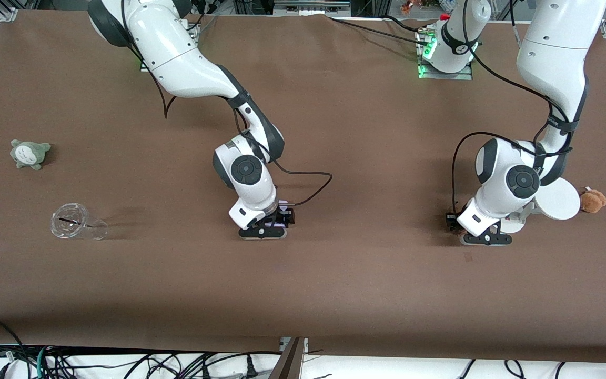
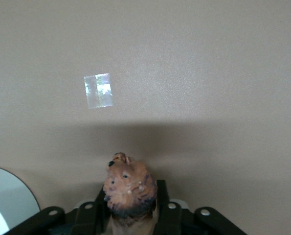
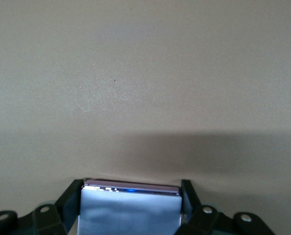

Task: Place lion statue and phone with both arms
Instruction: 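Lift the phone with the right gripper while the left gripper holds the lion, then set the lion beside the lamp while the right gripper carries the phone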

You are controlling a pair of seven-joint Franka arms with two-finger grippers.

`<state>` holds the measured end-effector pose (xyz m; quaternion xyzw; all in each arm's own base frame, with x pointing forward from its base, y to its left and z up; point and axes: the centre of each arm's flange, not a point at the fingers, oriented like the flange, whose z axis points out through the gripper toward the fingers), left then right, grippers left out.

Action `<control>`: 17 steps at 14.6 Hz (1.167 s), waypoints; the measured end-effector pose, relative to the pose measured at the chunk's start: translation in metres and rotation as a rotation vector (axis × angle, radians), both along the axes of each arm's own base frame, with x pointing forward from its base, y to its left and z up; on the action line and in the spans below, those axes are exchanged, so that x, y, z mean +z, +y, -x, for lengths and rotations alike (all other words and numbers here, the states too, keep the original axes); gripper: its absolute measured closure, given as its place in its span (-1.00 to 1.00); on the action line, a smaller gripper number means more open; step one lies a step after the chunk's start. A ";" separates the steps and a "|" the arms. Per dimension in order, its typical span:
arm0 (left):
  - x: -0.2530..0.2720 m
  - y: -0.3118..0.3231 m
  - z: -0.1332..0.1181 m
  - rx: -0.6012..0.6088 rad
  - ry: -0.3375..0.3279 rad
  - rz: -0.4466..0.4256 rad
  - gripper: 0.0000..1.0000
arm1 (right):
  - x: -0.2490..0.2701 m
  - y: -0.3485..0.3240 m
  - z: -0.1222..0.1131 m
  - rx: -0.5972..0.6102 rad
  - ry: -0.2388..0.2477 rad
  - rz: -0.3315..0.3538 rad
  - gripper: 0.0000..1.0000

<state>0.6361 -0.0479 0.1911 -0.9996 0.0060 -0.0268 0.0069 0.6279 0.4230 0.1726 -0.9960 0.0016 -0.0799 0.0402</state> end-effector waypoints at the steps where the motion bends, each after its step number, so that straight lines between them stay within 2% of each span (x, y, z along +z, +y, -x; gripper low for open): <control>1: 0.000 0.000 0.000 0.000 0.000 0.000 -0.07 | 0.000 0.000 0.000 -0.002 0.001 -0.002 -0.69; 4: 0.002 -0.001 -0.001 0.002 -0.005 0.001 -0.57 | 0.007 -0.005 -0.006 -0.014 0.005 -0.001 -0.69; 6: 0.012 -0.002 -0.005 0.017 -0.019 0.004 -0.96 | 0.028 -0.015 -0.018 -0.022 0.024 0.019 -0.69; 9: 0.056 -0.019 -0.005 0.004 0.000 0.008 -1.00 | 0.095 -0.047 -0.038 0.007 0.050 0.052 -0.69; 13: 0.154 -0.028 0.008 0.022 0.022 0.002 -1.00 | 0.175 -0.134 -0.059 0.129 0.110 0.083 -0.69; 17: 0.241 -0.021 0.037 0.039 0.049 -0.022 -1.00 | 0.173 -0.233 -0.075 0.194 0.154 0.091 -0.69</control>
